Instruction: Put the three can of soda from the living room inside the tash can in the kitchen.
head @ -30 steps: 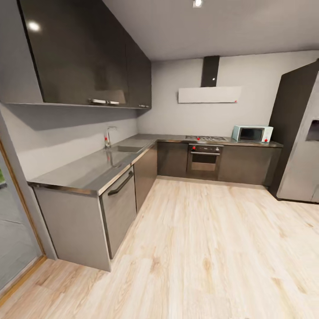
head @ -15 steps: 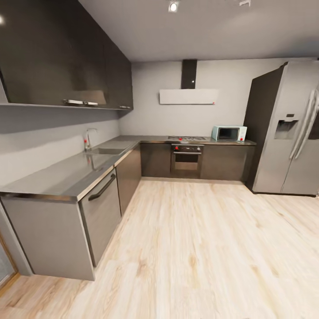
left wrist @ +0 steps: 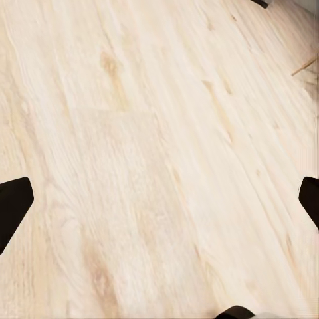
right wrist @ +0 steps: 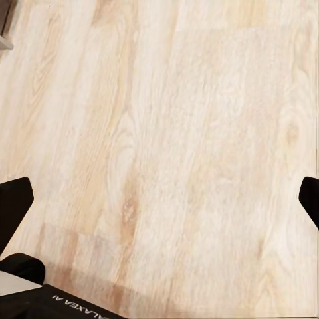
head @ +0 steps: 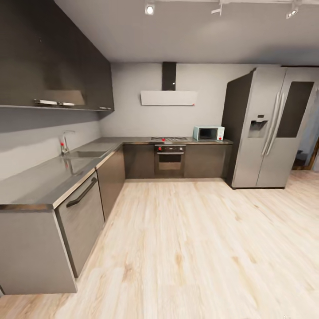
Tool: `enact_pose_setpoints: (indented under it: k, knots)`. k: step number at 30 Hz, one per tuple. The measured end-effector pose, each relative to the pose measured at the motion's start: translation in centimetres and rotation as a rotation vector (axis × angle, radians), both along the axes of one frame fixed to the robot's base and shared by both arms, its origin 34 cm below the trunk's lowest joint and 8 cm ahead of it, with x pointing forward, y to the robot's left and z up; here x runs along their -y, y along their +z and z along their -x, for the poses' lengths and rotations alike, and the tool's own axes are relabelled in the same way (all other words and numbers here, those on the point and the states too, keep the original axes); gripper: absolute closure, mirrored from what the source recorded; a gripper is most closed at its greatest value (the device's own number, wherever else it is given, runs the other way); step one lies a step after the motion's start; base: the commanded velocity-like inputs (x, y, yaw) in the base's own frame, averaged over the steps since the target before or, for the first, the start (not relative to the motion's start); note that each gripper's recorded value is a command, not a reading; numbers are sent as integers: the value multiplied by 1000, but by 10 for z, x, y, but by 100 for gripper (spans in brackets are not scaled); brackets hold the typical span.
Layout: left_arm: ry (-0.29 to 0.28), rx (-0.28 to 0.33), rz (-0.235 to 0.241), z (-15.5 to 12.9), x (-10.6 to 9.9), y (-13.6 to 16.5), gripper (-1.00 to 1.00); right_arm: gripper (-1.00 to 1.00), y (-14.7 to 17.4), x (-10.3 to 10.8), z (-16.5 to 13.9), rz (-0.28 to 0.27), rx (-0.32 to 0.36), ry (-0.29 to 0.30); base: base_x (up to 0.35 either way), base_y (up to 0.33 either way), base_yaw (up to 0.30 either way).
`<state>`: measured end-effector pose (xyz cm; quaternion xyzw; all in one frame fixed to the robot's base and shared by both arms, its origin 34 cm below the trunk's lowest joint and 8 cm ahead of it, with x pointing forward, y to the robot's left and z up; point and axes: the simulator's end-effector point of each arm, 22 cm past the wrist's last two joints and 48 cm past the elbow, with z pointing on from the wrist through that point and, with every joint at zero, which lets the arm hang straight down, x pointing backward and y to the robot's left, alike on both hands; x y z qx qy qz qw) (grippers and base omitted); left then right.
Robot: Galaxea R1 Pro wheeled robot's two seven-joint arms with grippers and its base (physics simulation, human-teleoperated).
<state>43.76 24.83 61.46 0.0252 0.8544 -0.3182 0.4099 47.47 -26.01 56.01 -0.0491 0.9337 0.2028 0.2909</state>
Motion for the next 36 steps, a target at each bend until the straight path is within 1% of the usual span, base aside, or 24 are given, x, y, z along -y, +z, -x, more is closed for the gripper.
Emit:
enact_pose_setpoints:
  k: [36]
  knots:
    - [0, 19, 0, -4, 0, 6, -100, -100, 6, 0, -5, 0, 18, 0, 0, 0, -262]
